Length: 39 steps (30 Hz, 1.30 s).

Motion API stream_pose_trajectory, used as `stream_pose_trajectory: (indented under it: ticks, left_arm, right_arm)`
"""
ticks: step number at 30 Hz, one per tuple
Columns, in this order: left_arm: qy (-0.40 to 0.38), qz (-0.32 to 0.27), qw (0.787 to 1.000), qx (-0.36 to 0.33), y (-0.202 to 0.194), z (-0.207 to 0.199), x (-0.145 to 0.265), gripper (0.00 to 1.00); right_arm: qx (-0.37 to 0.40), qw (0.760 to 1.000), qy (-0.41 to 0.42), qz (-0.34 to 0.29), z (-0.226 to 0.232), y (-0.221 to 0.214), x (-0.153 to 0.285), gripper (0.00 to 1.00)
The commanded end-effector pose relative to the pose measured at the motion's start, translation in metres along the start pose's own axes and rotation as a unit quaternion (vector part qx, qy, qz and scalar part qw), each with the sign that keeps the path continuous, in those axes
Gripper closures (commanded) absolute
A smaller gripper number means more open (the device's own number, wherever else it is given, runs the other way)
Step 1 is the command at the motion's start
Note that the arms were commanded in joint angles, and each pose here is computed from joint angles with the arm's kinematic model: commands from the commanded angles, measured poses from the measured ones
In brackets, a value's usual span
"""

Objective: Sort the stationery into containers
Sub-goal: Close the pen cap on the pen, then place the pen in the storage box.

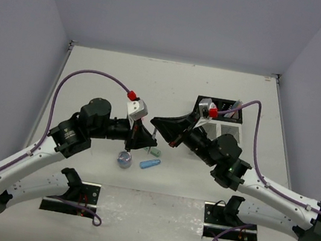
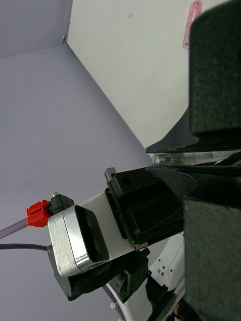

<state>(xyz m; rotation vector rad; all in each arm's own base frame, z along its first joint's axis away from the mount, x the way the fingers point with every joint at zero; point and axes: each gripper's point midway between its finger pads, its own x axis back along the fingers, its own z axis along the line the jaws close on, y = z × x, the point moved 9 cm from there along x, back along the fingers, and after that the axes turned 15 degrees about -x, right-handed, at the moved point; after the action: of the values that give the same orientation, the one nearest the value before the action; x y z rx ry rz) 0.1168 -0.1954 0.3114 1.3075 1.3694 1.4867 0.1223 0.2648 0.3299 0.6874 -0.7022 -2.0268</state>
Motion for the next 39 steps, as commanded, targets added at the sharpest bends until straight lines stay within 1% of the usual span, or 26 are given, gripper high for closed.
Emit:
stream_pose_trajectory:
  ticks: [1,4,6,8,10,12,14,17,22,23,25,27,28,29,30,31,32,33,34,35,38,39]
  left_arm:
    - [0.101,-0.326,0.921,-0.185,0.154,0.000,0.053,1.00]
    - [0.117,-0.331,0.919,-0.179,0.161,0.003,0.056,1.00]
    - [0.112,-0.334,0.918,-0.180,0.164,0.003,0.055,1.00]
    - [0.095,-0.327,0.923,-0.177,0.159,0.004,0.048,1.00]
    - [0.075,-0.322,0.927,-0.178,0.146,0.002,0.044,1.00]
    - [0.051,-0.308,0.933,-0.177,0.124,0.002,0.036,1.00]
    - [0.046,-0.288,0.942,-0.167,0.101,0.004,0.029,1.00]
    - [0.076,-0.269,0.949,-0.148,0.083,0.008,0.030,1.00]
    - [0.154,-0.229,0.957,-0.091,0.077,0.024,0.027,0.99]
    - [0.170,-0.218,0.958,-0.075,0.075,0.028,0.025,0.96]
    - [0.188,-0.202,0.960,-0.046,0.069,0.034,0.020,0.82]
    - [0.184,-0.201,0.961,-0.039,0.067,0.034,0.017,0.79]
    - [0.175,-0.198,0.964,-0.035,0.064,0.034,0.015,0.74]
    - [0.173,-0.195,0.965,-0.032,0.062,0.034,0.013,0.62]
    - [0.174,-0.194,0.965,-0.030,0.062,0.034,0.013,0.51]
    - [0.178,-0.189,0.965,-0.027,0.059,0.035,0.013,0.27]
    - [0.184,-0.185,0.965,-0.023,0.058,0.036,0.013,0.09]
    - [0.194,-0.180,0.964,-0.019,0.056,0.038,0.013,0.03]
    - [0.204,-0.173,0.963,-0.014,0.054,0.040,0.013,0.01]
    - [0.215,-0.169,0.962,-0.010,0.054,0.041,0.014,0.00]
    - [0.284,-0.139,0.948,0.019,0.054,0.049,0.023,0.00]
    - [0.321,-0.120,0.939,0.033,0.050,0.053,0.028,0.00]
  right_arm:
    - [-0.039,0.937,-0.169,0.303,-0.086,-0.123,0.058,1.00]
    - [-0.048,0.936,-0.168,0.306,-0.093,-0.131,0.065,1.00]
    - [-0.054,0.934,-0.174,0.307,-0.099,-0.138,0.070,1.00]
    - [-0.058,0.939,-0.159,0.299,-0.097,-0.137,0.069,1.00]
    - [-0.066,0.945,-0.143,0.287,-0.090,-0.132,0.068,1.00]
    - [-0.062,0.954,-0.134,0.261,-0.080,-0.118,0.064,1.00]
    - [-0.051,0.962,-0.122,0.238,-0.068,-0.103,0.061,1.00]
    - [-0.028,0.968,-0.127,0.215,-0.058,-0.085,0.063,1.00]
    - [-0.016,0.977,-0.149,0.149,-0.047,-0.058,0.064,1.00]
    - [-0.013,0.978,-0.159,0.130,-0.045,-0.050,0.063,1.00]
    - [-0.007,0.979,-0.181,0.096,-0.044,-0.039,0.059,1.00]
    - [-0.007,0.979,-0.185,0.079,-0.043,-0.030,0.055,1.00]
    - [-0.008,0.980,-0.186,0.068,-0.042,-0.023,0.052,1.00]
    - [-0.010,0.980,-0.187,0.059,-0.041,-0.017,0.049,1.00]
    - [-0.009,0.980,-0.188,0.057,-0.040,-0.016,0.048,1.00]
    - [-0.008,0.980,-0.193,0.046,-0.040,-0.009,0.044,1.00]
    - [-0.007,0.980,-0.197,0.035,-0.039,-0.003,0.040,1.00]
    - [-0.006,0.979,-0.203,0.025,-0.040,0.002,0.038,1.00]
    - [-0.005,0.978,-0.210,0.015,-0.042,0.007,0.036,1.00]
    - [-0.003,0.975,-0.224,0.012,-0.045,0.010,0.037,1.00]
    - [0.030,0.953,-0.300,-0.024,-0.065,0.030,0.040,1.00]
    - [0.042,0.942,-0.330,-0.042,-0.073,0.040,0.043,1.00]
